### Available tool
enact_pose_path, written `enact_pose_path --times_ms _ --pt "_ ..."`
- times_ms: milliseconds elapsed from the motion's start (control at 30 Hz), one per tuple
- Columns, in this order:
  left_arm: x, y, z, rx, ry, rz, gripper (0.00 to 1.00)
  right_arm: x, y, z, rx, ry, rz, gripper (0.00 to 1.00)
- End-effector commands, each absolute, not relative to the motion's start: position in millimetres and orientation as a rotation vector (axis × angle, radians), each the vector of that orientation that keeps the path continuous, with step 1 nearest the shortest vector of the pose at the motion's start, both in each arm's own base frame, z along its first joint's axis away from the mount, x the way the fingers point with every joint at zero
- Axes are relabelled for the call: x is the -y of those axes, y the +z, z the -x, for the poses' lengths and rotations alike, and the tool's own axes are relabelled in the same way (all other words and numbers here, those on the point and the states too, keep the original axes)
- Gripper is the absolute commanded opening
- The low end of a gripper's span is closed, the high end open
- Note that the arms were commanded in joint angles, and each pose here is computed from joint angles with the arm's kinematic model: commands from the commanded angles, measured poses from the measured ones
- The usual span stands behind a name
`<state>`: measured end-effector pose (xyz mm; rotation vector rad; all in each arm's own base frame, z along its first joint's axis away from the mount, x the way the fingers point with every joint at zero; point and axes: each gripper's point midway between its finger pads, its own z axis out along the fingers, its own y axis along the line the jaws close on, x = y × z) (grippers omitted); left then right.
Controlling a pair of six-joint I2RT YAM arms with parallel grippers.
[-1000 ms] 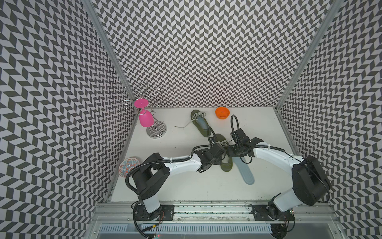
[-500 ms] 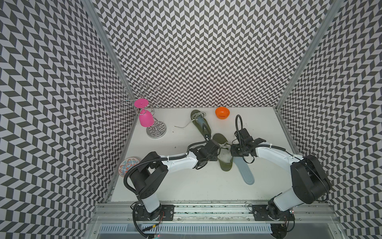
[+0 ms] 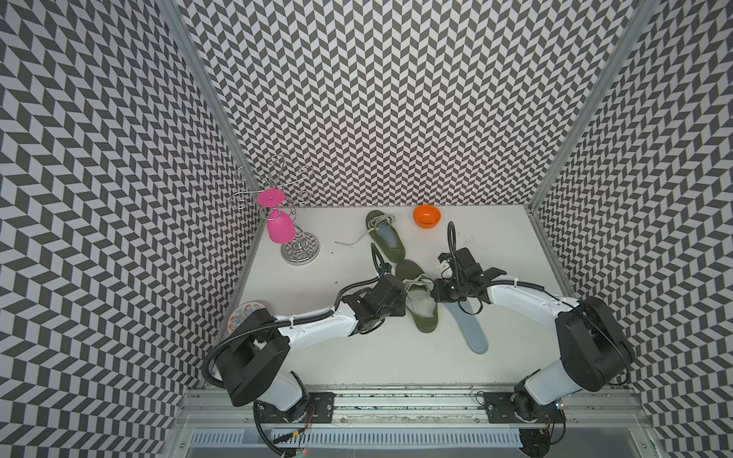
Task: Insert the insole into the shoe
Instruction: Adjust the shoe at the center of the board.
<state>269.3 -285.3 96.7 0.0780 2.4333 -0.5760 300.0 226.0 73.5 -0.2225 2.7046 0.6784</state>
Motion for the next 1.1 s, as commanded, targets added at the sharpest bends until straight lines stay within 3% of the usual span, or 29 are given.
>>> enact_pose_path --times_ms 0,167,400,767,1067 --pt "285.4 93.1 -253.8 -2.461 -0.599 -0.071 0.13 -247.7 79.9 -305.2 -2.653 0.77 0.26 0.07" --pt "273.3 89.7 -259.5 -2.47 -0.445 -0.098 0.38 -245.3 82.1 -310.0 -2.65 0.729 0.264 0.12" --pt "267.9 141.0 -281.7 -2.366 -0.321 -0.228 0.68 -237.8 90.3 -313.9 -2.646 0.662 0.272 0.23" --pt "311.8 163.5 -287.2 -2.211 -0.164 -1.005 0.86 -230.2 106.8 -306.0 -2.649 0.706 0.282 0.4" --pt "325.3 145.8 -298.2 -2.059 0.018 -1.391 0.86 -200.3 123.7 -300.7 -2.654 0.804 0.17 0.47"
